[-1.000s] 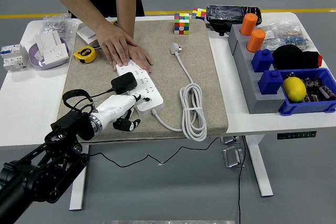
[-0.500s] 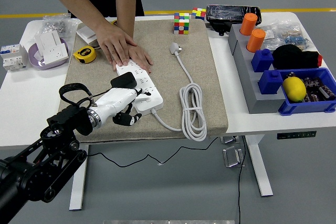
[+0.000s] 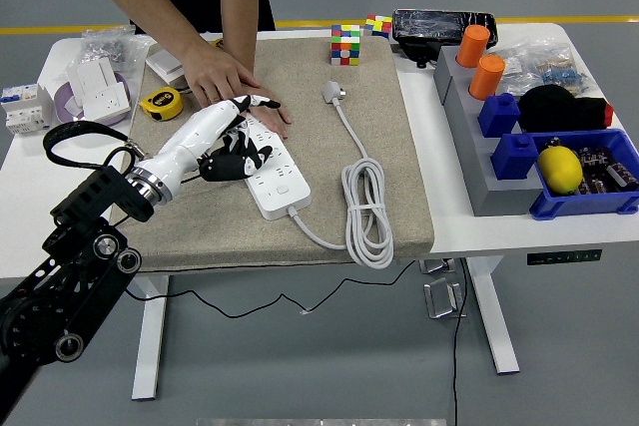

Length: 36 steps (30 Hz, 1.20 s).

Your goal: Pick up the plug,place it near the board,insert it into the board,press the button

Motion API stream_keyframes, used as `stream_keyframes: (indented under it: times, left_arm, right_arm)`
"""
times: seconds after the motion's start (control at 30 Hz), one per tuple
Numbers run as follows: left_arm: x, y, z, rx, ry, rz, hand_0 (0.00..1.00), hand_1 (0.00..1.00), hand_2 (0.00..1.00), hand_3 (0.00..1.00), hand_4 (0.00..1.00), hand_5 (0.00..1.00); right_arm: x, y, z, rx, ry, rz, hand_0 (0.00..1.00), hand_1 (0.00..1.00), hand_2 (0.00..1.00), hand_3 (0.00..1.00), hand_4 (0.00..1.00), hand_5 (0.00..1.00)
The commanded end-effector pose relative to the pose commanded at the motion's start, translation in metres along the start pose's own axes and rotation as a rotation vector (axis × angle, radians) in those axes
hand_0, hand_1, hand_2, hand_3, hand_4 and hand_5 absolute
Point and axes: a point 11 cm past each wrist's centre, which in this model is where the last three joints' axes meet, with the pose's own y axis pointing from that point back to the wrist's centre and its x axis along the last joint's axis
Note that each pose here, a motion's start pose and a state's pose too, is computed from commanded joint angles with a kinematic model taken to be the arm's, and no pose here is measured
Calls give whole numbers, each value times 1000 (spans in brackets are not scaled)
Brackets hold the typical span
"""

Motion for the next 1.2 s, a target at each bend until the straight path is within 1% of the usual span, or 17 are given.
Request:
stream_keyframes:
  times: [0.1,0.17,0.2,0.37,0.4,0.47,0.53,0.57,0.7,0.77,0.8,0.97,1.0,1.17,1.2]
  left_arm:
    - [3,2,-3,4,86,11,439,615,595,831,938,273]
    - [4,4,-6,8,178,22,439,615,595,831,938,273]
    - [5,4,-6,7,204,25,820,913,933,947,998,445]
    - [9,9,-16,16,426,59,820,913,933,947,998,445]
    - [10,10,-17,14,472,67,967,998,998,998,998,531]
    - [12,11,-18,10,537,82,967,998,998,998,998,531]
    - [14,12,-19,10,536,93,967,998,998,998,998,531]
    - [15,12,-19,11,528,95,967,998,998,998,998,531]
    - [16,11,-19,19,432,97,980,998,998,998,998,531]
    - [15,10,-18,23,352,84,980,998,998,998,998,531]
    - [14,9,-17,23,306,73,982,998,998,998,998,497]
    - [8,5,-12,20,78,22,982,998,998,998,998,497]
    - [6,4,-11,22,37,10,983,998,998,998,998,447]
    - [-8,-1,-12,40,-179,-72,983,998,998,998,998,447]
    - [-10,-1,-13,45,-219,-80,984,998,998,998,998,420]
  right_arm:
    - [1,0,-1,1,2,3,804,781,767,785,998,998]
    - [2,0,-1,1,4,5,804,781,767,785,998,998]
    - [2,0,-1,1,4,5,804,782,767,785,998,998]
    - [2,0,-1,2,10,6,804,782,767,785,998,998]
    - [2,0,-1,2,11,6,804,781,767,785,998,998]
    - [2,0,-1,2,11,6,804,781,767,785,998,998]
    - [2,0,-1,2,13,6,804,781,767,785,998,998]
    - [2,0,-1,2,13,6,804,781,767,785,998,998]
    - [2,0,-1,3,13,7,803,780,767,785,998,998]
    - [3,0,-1,3,13,7,803,780,767,785,998,998]
    - [3,0,-2,4,12,7,803,780,767,786,998,998]
    - [3,0,-3,7,9,7,803,780,767,786,998,998]
    - [3,1,-4,8,8,7,803,781,767,785,998,998]
    - [3,0,0,-2,5,8,803,781,767,785,998,998]
    - [3,0,0,-2,4,7,803,781,767,785,998,998]
